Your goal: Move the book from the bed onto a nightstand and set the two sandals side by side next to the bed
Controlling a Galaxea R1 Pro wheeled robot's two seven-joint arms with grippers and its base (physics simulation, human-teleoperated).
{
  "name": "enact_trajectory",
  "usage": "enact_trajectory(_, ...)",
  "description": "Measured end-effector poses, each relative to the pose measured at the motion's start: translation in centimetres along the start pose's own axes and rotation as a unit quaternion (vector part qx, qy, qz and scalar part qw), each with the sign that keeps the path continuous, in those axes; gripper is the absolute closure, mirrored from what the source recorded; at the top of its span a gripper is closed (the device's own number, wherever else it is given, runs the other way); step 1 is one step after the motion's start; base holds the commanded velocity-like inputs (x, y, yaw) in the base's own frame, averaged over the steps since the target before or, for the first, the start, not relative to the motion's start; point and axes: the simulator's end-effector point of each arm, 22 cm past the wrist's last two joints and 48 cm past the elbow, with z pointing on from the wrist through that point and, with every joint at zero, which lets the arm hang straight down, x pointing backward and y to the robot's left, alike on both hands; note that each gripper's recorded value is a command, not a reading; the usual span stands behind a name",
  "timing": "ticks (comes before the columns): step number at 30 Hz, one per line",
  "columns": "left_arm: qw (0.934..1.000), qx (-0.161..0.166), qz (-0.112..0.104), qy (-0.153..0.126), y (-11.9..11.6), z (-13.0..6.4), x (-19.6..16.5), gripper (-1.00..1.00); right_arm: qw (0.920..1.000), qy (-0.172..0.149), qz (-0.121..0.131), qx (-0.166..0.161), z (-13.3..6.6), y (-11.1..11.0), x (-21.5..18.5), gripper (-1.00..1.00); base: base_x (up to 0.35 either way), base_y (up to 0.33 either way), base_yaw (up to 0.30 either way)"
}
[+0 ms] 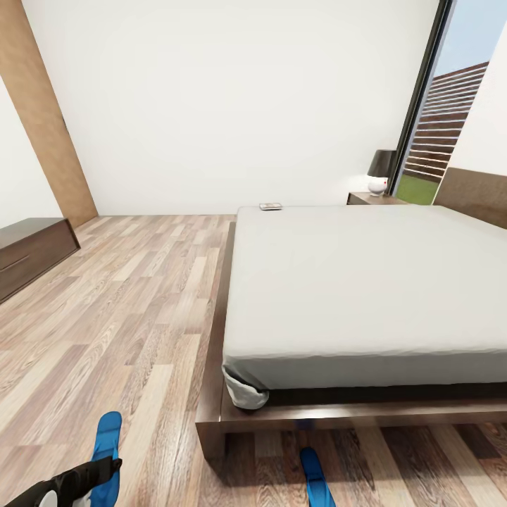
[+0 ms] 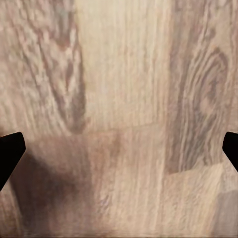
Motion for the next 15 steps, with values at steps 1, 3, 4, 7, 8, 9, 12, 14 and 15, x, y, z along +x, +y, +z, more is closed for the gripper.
enact_trajectory(1, 1.0, 0.0, 0.0, 0.0, 0.0, 0.0, 0.0, 1.0, 1.0, 0.003, 0.0, 0.0, 0.0, 0.0, 0.4, -1.0, 0.0, 0.0, 0.0)
enact_trajectory(3, 1.0, 0.0, 0.0, 0.0, 0.0, 0.0, 0.0, 1.0, 1.0, 0.007, -0.001, 0.001, 0.1, -0.1, 1.1, -1.0, 0.0, 0.0, 0.0)
enact_trajectory(4, 1.0, 0.0, 0.0, 0.0, 0.0, 0.0, 0.0, 1.0, 1.0, 0.009, -0.002, 0.001, 0.1, -0.2, 1.4, -1.0, 0.0, 0.0, 0.0)
enact_trajectory(7, 1.0, 0.001, 0.0, 0.0, 0.0, 0.0, 0.0, 1.0, 0.9999, 0.012, -0.002, 0.003, 0.1, -0.4, 1.9, -1.0, 0.0, 0.0, 0.0)
enact_trajectory(8, 1.0, 0.0, 0.0, 0.0, 0.0, 0.0, 0.0, 1.0, 0.9999, 0.013, -0.003, 0.003, 0.1, -0.5, 2.1, -1.0, 0.0, 0.0, 0.0)
enact_trajectory(9, 1.0, 0.0, 0.0, 0.0, 0.0, 0.0, 0.0, 1.0, 0.9999, 0.013, -0.003, 0.004, 0.1, -0.5, 2.1, -1.0, 0.0, 0.0, 0.0)
enact_trajectory(12, 1.0, 0.0, 0.0, 0.0, 0.0, 0.0, 0.0, 1.0, 0.9999, 0.015, -0.003, 0.004, 0.1, -0.6, 2.4, -1.0, 0.0, 0.0, 0.0)
enact_trajectory(14, 1.0, -0.001, 0.004, -0.002, 0.2, 0.0, -0.2, 1.0, 0.9998, 0.018, -0.004, 0.005, 0.1, -0.6, 2.8, -1.0, 0.0, 0.0, 0.0)
enact_trajectory(15, 1.0, -0.002, 0.007, -0.003, 0.4, 0.1, -0.3, 1.0, 0.9998, 0.019, -0.004, 0.005, 0.1, -0.7, 3.0, -1.0, 0.0, 0.0, 0.0)
